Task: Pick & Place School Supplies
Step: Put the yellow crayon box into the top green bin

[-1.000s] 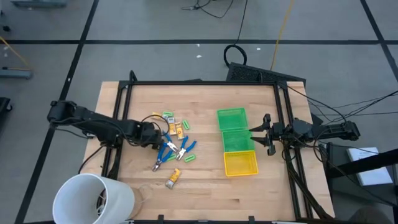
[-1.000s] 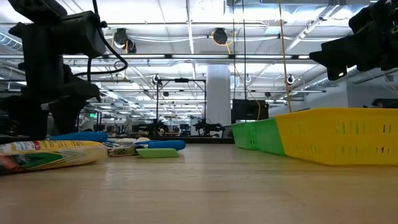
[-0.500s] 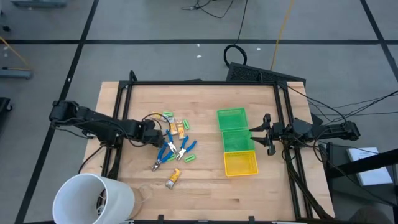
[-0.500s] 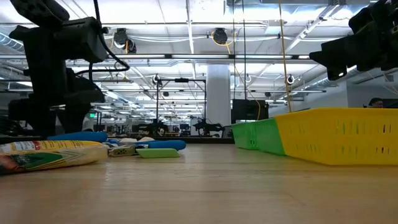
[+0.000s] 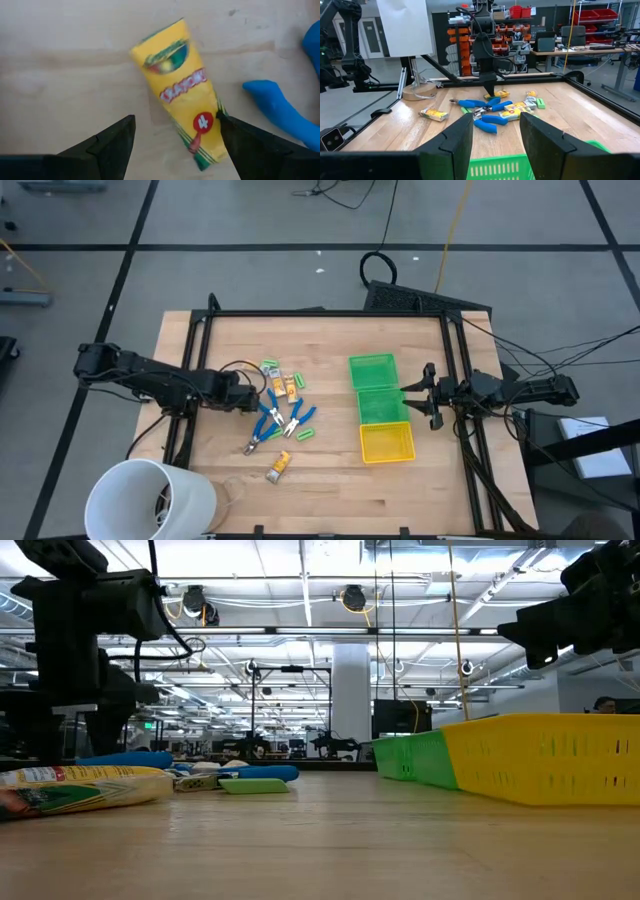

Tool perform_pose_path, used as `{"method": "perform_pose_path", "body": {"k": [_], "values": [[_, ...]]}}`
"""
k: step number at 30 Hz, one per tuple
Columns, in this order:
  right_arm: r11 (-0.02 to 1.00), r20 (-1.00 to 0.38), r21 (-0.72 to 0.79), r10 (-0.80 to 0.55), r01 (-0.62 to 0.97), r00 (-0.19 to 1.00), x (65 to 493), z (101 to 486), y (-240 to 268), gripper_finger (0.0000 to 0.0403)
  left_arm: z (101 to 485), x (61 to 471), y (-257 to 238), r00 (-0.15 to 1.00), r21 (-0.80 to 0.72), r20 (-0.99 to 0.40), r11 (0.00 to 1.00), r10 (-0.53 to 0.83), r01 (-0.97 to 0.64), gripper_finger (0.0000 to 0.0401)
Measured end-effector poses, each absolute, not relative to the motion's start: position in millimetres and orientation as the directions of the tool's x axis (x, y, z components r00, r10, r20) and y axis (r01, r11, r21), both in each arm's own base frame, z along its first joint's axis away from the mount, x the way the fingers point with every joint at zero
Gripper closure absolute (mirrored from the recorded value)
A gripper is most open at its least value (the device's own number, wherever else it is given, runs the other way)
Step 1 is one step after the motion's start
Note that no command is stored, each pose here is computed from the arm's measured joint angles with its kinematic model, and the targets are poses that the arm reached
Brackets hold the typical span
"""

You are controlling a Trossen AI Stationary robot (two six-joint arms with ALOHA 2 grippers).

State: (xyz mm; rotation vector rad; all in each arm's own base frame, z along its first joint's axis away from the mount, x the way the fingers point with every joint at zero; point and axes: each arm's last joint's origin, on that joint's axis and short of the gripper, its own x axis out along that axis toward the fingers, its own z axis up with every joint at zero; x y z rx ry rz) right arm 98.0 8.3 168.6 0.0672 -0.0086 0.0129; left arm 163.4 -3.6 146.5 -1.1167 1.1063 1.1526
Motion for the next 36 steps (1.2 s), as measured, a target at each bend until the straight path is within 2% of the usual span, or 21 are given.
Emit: {"method": "perform_pose_path", "body": {"k": [3, 12, 21, 28, 36], "values": [[0.998, 0.009, 0.067, 0.013, -0.013, 1.0, 98, 169, 8, 0.0248, 147, 165, -3, 0.095, -0.091, -0.988, 0.037, 0.119, -0.995, 0.0107], [0.998, 0.009, 0.067, 0.013, -0.013, 1.0, 98, 169, 8, 0.0248, 146, 174, -3, 0.174, -0.17, -0.974, 0.038, 0.148, -0.985, 0.0107], [0.998, 0.01, 0.067, 0.012, -0.013, 1.0, 98, 169, 8, 0.0248, 133, 179, -4, 0.091, -0.086, -0.989, 0.044, 0.113, -0.995, 0.0107], [0.998, 0.009, 0.067, 0.013, -0.013, 1.0, 98, 169, 8, 0.0248, 127, 177, -14, 0.03, -0.007, -0.993, 0.204, 0.11, -0.979, 0.0107], [0.998, 0.009, 0.067, 0.013, -0.013, 1.0, 98, 169, 8, 0.0248, 126, 174, -21, 0.02, 0.022, -0.986, 0.249, 0.166, -0.968, 0.0107]]}}
